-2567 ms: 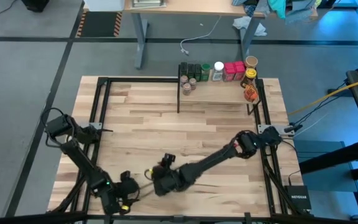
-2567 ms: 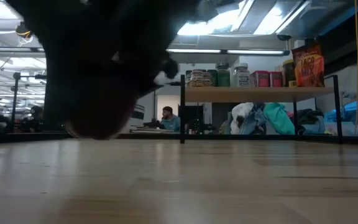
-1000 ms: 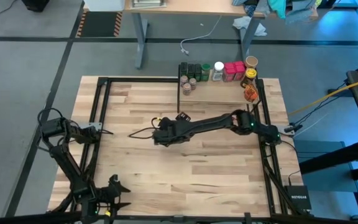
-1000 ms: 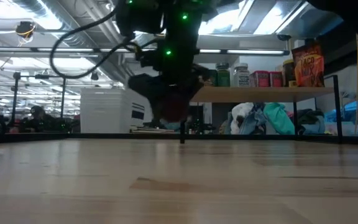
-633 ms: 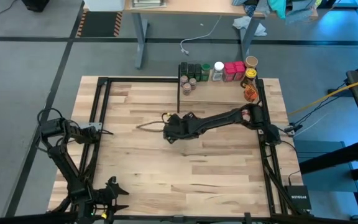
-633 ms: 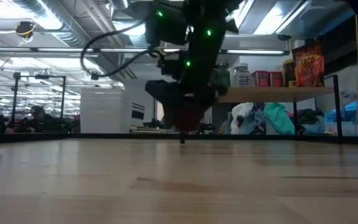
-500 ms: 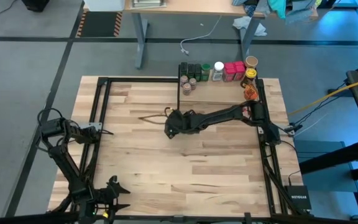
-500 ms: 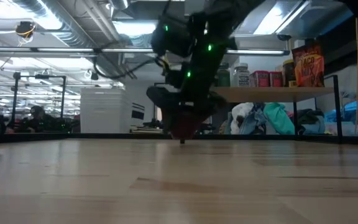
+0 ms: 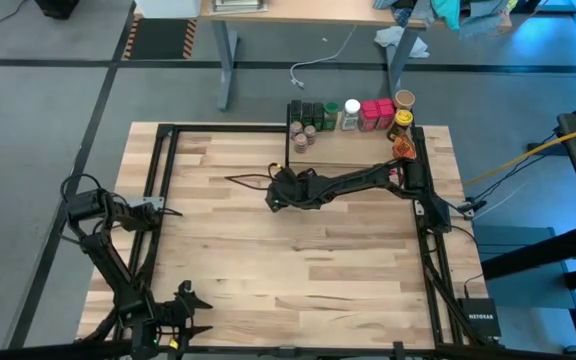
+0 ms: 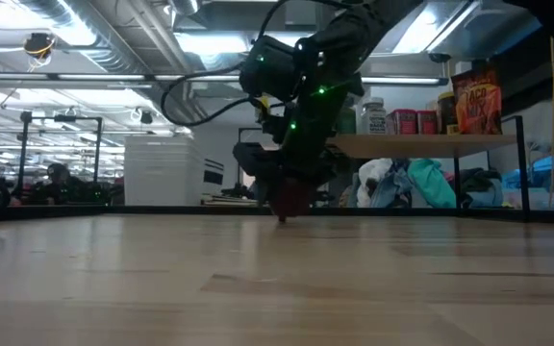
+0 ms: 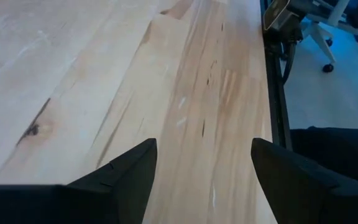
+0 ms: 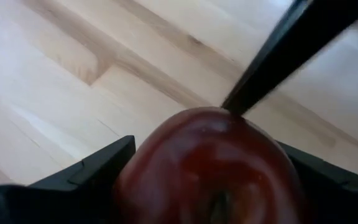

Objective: Shelf spices
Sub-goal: Put the red apple under the shelf

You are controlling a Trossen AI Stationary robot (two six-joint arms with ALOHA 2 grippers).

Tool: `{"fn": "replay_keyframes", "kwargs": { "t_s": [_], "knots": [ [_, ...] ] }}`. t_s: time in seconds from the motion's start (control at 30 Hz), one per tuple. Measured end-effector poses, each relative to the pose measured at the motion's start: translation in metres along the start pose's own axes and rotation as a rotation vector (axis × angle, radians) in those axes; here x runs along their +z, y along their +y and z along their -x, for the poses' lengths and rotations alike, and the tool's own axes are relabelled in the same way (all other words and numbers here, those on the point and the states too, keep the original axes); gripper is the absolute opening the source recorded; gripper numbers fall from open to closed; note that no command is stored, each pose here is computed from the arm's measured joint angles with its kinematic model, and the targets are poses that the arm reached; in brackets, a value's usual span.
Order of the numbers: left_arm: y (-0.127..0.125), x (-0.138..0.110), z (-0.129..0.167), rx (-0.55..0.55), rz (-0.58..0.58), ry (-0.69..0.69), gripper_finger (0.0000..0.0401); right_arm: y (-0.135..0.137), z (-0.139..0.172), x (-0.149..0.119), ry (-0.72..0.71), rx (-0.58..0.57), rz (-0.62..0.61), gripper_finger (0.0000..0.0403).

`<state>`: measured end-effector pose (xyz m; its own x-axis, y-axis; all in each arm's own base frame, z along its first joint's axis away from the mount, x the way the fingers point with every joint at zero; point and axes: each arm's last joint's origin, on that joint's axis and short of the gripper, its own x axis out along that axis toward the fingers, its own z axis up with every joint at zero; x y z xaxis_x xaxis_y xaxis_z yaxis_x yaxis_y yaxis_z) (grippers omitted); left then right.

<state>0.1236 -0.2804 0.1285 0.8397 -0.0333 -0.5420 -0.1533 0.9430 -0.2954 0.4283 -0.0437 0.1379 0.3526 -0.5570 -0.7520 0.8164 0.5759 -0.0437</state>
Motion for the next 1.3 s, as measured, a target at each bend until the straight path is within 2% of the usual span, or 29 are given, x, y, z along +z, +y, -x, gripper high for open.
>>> {"fn": "replay_keyframes", "kwargs": {
  "t_s": [0.53, 0.83, 1.3],
  "knots": [
    [-0.0002, 0.0000, 0.0000, -0.001, 0.002, 0.000, 0.0255, -0.0010, -0.0017, 0.0033, -0.014, 0.005, -0.011, 0.0338],
    [-0.0005, 0.0001, 0.0000, -0.004, 0.011, 0.001, 0.0255, -0.0010, -0.0020, 0.0032, -0.009, 0.009, -0.011, 0.0396],
    [-0.0004, 0.0001, 0.0000, -0.003, 0.012, 0.001, 0.0255, -0.0015, -0.0017, 0.0036, -0.032, -0.018, 0.020, 0.0383]
  ]
}}
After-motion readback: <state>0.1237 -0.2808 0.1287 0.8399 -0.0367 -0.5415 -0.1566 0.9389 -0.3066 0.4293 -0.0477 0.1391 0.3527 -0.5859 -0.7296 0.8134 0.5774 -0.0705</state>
